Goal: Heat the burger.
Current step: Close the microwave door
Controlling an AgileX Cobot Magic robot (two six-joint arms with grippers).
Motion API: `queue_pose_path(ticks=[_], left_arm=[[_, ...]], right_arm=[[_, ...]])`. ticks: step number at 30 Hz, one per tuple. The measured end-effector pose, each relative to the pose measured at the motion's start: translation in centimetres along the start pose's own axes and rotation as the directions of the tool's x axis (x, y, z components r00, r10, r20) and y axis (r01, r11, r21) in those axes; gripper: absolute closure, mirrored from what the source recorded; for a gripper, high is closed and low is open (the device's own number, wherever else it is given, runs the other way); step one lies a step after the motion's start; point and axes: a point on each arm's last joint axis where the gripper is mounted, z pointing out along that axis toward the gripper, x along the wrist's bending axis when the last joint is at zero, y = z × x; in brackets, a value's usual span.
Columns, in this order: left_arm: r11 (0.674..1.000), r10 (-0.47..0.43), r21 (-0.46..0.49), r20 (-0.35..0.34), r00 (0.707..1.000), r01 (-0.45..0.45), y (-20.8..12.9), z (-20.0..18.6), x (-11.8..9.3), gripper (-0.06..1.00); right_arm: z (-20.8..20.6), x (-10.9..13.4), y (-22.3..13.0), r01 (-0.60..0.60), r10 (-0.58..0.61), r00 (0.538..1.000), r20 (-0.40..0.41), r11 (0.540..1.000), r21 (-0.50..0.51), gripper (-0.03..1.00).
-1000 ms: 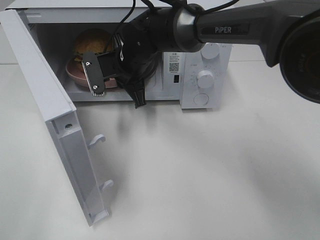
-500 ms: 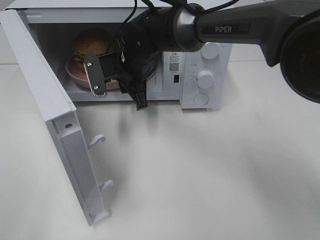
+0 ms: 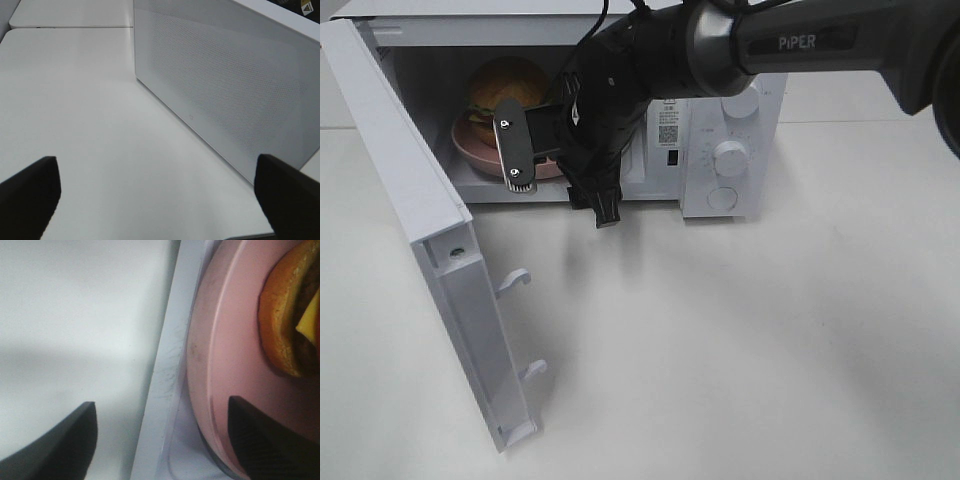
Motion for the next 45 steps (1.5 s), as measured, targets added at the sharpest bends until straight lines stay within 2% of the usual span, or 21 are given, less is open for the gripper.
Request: queue_pose_path(ticks=[3,14,20,22,30,38,45], left_arm=[[1.0,0.0,0.0,0.0,1.0,0.0,0.0,0.0,0.0,-0.03],[1.0,0.0,0.0,0.0,1.0,0.0,0.0,0.0,0.0,-0.03],[1.0,0.0,0.0,0.0,1.0,0.0,0.0,0.0,0.0,-0.03],[1.0,0.0,0.0,0.0,1.0,0.0,0.0,0.0,0.0,-0.03],[1.0,0.0,0.0,0.0,1.0,0.0,0.0,0.0,0.0,-0.03],[1.0,0.0,0.0,0.0,1.0,0.0,0.0,0.0,0.0,-0.03],[1.0,0.0,0.0,0.0,1.0,0.0,0.0,0.0,0.0,-0.03]], right_arm=[[-0.8,0.0,-0.1,-0.006,0.006,1.0,0.019,1.0,-0.013,0.2],[-3.8,-0.1,-0.2,-0.076,0.083,0.992,0.099,0.995,-0.07,0.19],[-5.0,0.3,-0.5,-0.082,0.089,0.991,0.1,0.994,-0.072,0.19],[-5.7,1.4,-0.9,-0.085,0.09,0.993,0.081,0.994,-0.067,0.2],[-7.0,2.8,-1.5,-0.086,0.09,0.994,0.064,0.994,-0.064,0.2],[-8.8,4.3,-2.2,-0.166,0.169,0.985,0.045,0.984,-0.062,0.2],[-11.4,5.4,-2.9,-0.344,0.347,0.937,0.04,0.936,-0.076,0.2]])
